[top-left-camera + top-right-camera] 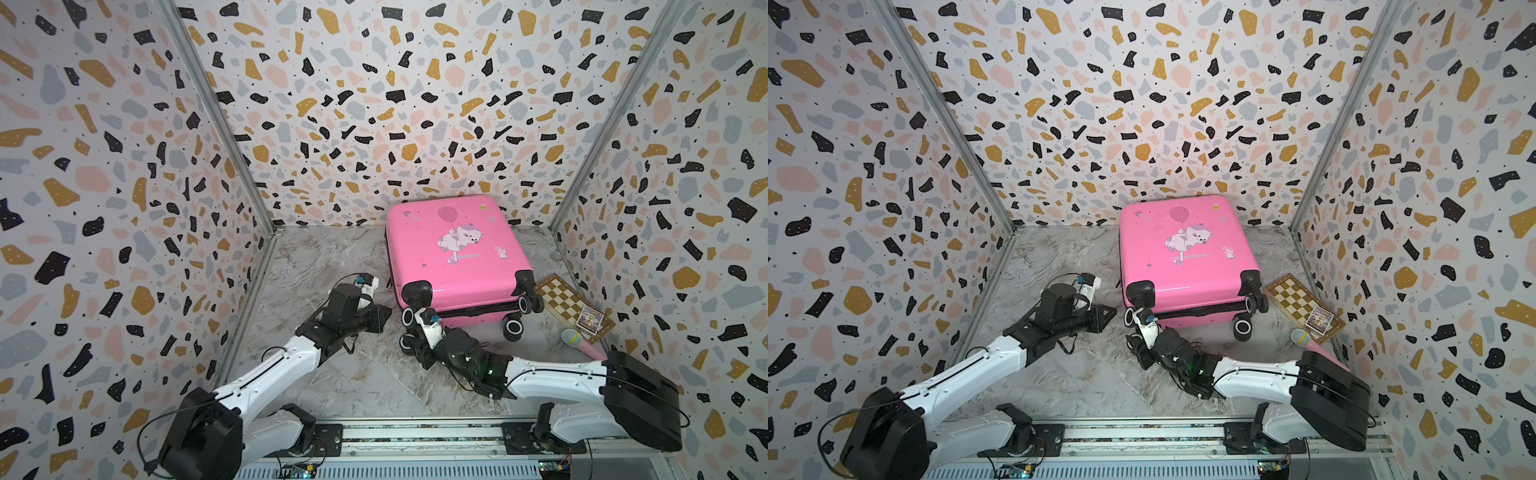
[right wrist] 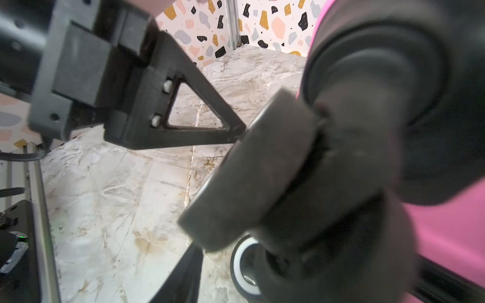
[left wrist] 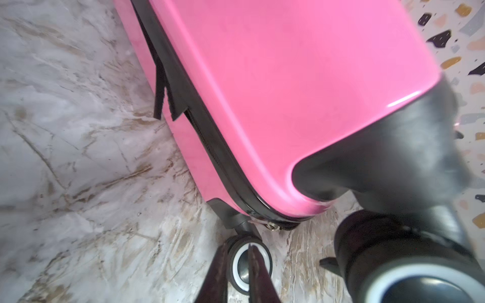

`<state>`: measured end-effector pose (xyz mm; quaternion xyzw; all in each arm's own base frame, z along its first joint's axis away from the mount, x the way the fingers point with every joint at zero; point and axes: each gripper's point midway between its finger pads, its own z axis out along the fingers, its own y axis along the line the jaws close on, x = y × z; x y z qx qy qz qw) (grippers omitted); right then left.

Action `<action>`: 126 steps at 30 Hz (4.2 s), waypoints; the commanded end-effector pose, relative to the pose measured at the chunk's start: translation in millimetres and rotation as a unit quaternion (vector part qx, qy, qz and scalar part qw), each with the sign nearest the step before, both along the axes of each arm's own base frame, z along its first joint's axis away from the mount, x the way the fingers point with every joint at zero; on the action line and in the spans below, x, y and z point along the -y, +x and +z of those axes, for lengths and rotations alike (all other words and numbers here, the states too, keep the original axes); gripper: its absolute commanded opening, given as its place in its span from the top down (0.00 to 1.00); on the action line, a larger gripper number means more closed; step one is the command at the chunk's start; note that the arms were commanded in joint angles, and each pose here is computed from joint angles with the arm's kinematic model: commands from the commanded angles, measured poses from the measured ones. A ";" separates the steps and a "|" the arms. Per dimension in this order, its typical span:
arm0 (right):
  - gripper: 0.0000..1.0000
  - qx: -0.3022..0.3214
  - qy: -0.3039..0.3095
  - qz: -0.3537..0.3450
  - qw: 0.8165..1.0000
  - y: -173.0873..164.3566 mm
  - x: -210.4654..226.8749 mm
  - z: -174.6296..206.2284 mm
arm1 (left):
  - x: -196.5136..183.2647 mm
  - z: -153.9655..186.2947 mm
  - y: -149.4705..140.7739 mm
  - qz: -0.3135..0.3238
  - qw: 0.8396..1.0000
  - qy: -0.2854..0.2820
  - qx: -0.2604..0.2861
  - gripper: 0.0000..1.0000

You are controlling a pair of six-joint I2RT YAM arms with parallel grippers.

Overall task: Open the suitcase zippers
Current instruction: Unzip the zipper on the suitcase, then open the suitcase at the center of the board.

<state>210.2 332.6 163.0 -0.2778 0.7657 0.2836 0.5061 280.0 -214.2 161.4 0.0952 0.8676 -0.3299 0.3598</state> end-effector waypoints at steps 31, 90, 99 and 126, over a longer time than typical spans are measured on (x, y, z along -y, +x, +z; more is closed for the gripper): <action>0.05 -0.135 0.000 -0.352 0.926 111.4 306.3 56.5 | 13.2 34.8 -18.9 -0.036 0.990 -0.015 0.133 0.01; 1.00 0.065 0.196 -0.048 0.977 27.5 147.1 232.6 | -61.6 56.0 -1.7 0.132 0.984 -0.010 0.116 0.02; 1.00 0.073 0.204 0.006 0.976 10.7 101.6 256.4 | -79.0 124.8 8.2 0.173 0.978 -0.052 0.107 0.00; 0.69 0.059 0.168 0.174 0.969 -61.6 -58.3 249.5 | -164.5 207.6 90.4 0.217 0.951 -0.209 0.067 0.02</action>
